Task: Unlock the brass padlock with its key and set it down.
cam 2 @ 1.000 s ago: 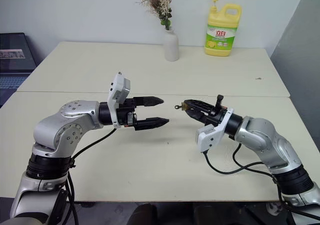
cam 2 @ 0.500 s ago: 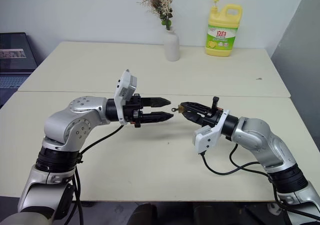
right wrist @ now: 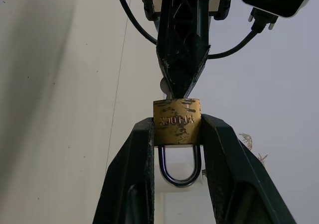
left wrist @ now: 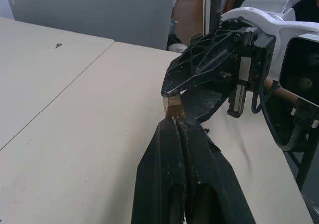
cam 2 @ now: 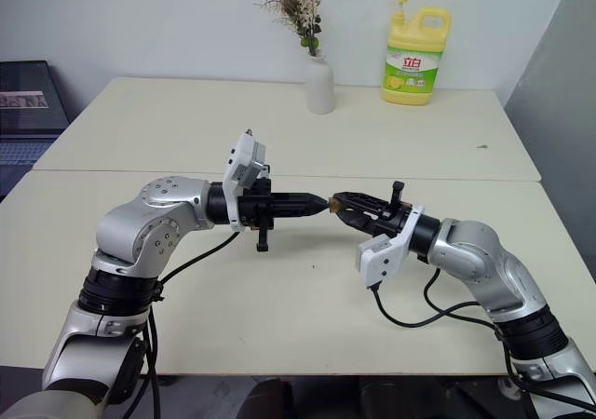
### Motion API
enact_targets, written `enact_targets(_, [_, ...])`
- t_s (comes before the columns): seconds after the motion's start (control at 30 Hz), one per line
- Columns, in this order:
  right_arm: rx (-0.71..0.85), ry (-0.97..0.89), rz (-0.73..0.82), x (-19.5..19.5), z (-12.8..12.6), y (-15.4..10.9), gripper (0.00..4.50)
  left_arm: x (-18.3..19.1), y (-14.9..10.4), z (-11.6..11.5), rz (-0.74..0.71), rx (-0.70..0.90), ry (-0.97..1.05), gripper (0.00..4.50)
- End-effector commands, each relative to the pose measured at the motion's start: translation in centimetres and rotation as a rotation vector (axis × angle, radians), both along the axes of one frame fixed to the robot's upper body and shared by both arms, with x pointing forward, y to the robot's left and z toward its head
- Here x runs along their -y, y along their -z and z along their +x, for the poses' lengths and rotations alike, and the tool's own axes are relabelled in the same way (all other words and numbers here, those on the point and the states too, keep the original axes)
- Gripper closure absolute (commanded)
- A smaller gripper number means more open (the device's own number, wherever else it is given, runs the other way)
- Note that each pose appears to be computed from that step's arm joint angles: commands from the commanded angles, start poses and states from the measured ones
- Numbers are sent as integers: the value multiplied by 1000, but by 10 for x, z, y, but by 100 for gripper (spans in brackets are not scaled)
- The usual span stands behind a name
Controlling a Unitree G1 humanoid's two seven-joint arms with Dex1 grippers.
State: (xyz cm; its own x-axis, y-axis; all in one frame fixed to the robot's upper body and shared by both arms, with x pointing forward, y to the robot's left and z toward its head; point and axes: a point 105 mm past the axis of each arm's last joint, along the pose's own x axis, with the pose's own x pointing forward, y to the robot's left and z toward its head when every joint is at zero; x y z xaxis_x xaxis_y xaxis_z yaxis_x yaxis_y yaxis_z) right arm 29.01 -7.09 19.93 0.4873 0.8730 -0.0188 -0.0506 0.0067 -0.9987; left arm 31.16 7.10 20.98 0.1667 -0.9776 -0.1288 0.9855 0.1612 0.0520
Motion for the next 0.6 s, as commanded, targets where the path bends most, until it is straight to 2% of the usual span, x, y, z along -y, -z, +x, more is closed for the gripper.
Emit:
enact_targets(0.03, [47, -27, 45, -3, -3, -18, 357, 0, -9, -1, -12, 21, 6, 450])
enact_targets(0.27, [21, -16, 73, -1, -1, -20, 357, 3, -14, -4, -42, 76, 23, 450])
enact_targets(0.47, [-28, -7, 126, 0, 1, -24, 357, 6, -7, -18, 21, 241, 101, 450])
enact_targets(0.6, [-62, -9, 166, 0, 2, -28, 357, 7, -8, -20, 36, 357, 100, 450])
